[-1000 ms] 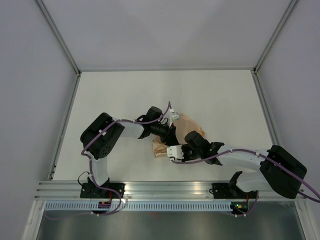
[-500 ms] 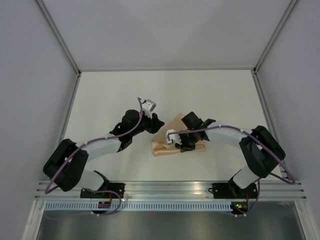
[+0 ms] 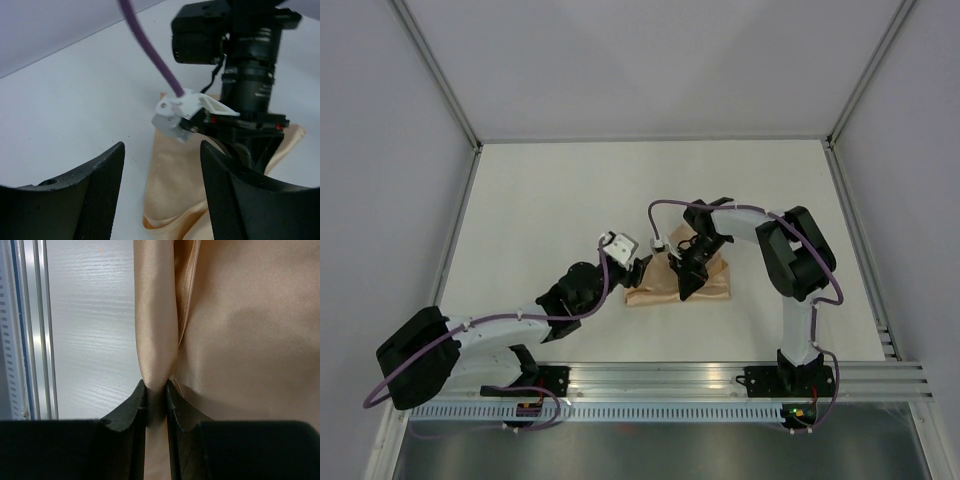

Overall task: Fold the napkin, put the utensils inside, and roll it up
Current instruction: Roll the napkin with the utensil

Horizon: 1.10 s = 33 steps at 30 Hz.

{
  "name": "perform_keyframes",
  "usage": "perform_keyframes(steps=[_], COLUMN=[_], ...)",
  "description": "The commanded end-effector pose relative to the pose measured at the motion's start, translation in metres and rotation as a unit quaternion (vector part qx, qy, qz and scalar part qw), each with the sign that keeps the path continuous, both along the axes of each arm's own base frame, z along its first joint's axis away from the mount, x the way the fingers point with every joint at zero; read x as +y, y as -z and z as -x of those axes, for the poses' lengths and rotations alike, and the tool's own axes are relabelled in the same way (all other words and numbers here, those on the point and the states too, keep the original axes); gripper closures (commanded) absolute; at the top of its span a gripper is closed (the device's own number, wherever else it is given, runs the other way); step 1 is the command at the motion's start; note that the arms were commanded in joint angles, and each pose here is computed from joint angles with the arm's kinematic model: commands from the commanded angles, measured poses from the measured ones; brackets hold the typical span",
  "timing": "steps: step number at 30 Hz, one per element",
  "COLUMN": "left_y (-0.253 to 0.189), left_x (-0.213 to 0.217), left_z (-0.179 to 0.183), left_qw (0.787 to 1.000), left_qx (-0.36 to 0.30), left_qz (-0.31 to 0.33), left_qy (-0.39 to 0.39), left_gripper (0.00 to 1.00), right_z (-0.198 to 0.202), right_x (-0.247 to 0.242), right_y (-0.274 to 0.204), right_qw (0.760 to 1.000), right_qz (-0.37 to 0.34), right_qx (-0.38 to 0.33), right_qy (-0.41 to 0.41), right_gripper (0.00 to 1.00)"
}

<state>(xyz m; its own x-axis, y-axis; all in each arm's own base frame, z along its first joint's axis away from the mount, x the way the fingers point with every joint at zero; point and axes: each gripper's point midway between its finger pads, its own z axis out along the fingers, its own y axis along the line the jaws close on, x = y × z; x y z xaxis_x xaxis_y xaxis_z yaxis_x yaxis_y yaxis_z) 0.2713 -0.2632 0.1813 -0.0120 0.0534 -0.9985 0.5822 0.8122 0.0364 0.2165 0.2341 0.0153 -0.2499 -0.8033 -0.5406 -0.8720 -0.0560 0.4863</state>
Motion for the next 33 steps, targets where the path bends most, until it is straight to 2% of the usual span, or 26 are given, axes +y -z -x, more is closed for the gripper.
perform_keyframes(steps=[1, 5, 12, 17, 29, 33], left_y=[0.008, 0.039, 0.101, 0.120, 0.141, 0.155], left_x=[-0.006, -0.030, -0.074, -0.093, -0.107, -0.104], left_z=[0.012, 0.033, 0.070, 0.069, 0.064, 0.065], left_qw=[0.994, 0.981, 0.934, 0.918, 0.905, 0.900], left_qx=[-0.059, -0.059, -0.066, -0.075, -0.081, -0.065], left_qz=[-0.093, -0.164, -0.295, -0.330, -0.356, -0.367], left_qy=[0.023, 0.085, 0.188, 0.205, 0.216, 0.225], left_gripper=[0.32, 0.33, 0.33, 0.35, 0.33, 0.35], right_z=[0.002, -0.001, -0.004, -0.005, -0.007, -0.007], right_x=[-0.023, -0.021, -0.021, -0.021, -0.021, -0.021], right_y=[0.032, 0.033, 0.035, 0.035, 0.035, 0.036], right_qw=[0.998, 0.998, 0.998, 0.998, 0.998, 0.998], right_qz=[0.050, 0.053, 0.060, 0.060, 0.060, 0.060], right_qx=[0.012, 0.012, 0.017, 0.021, 0.026, 0.029], right_qy=[-0.026, -0.021, -0.014, -0.011, -0.005, -0.004], right_gripper=[0.99, 0.99, 0.99, 1.00, 1.00, 1.00])
